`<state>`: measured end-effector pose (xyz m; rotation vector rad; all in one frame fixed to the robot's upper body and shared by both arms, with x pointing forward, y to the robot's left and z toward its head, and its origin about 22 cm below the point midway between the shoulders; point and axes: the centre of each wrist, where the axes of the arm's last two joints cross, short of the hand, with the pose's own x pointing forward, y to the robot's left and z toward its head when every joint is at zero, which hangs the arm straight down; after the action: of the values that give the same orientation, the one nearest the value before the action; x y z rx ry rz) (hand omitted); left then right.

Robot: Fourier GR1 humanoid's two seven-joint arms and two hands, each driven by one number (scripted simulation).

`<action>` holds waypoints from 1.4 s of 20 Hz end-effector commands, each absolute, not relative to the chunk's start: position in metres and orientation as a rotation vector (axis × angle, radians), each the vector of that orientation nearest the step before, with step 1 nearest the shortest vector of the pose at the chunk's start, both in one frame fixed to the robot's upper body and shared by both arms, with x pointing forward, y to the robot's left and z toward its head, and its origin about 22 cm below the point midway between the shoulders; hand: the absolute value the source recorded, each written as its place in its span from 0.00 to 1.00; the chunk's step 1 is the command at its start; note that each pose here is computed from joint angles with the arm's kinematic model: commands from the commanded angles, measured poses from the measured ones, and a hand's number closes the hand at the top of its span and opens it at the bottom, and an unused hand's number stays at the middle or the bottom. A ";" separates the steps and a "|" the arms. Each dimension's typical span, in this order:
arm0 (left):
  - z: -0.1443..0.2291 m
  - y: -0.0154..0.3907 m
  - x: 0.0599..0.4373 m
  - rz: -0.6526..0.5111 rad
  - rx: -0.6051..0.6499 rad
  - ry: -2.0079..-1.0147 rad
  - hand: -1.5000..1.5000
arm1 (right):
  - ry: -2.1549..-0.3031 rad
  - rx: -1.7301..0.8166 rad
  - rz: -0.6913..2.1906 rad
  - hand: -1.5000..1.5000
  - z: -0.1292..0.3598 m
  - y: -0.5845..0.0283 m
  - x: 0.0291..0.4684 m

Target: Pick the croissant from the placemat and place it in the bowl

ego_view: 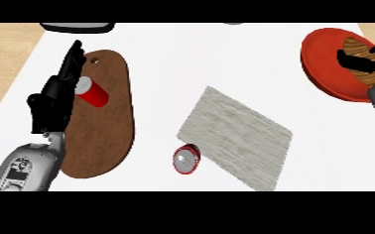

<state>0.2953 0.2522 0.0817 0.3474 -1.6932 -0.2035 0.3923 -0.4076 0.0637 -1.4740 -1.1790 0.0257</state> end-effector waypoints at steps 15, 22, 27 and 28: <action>0.090 0.253 0.289 -0.202 0.338 -1.687 0.50 | -1.469 -1.178 -0.229 0.00 0.065 -0.458 0.364; 0.088 0.270 0.297 -0.180 0.380 -1.677 0.50 | -1.530 -1.036 -0.325 0.00 0.038 -0.473 0.338; 0.081 0.245 0.307 -0.164 0.373 -1.664 0.50 | -1.614 -0.898 -0.334 0.00 0.024 -0.498 0.306; 0.084 0.267 0.290 -0.177 0.380 -1.647 0.50 | -1.626 -0.882 -0.301 0.00 0.022 -0.515 0.285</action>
<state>0.2956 0.2587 0.0785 0.3760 -1.6604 -0.1761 0.3134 -0.4947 0.0309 -0.9607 -1.5789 -0.3116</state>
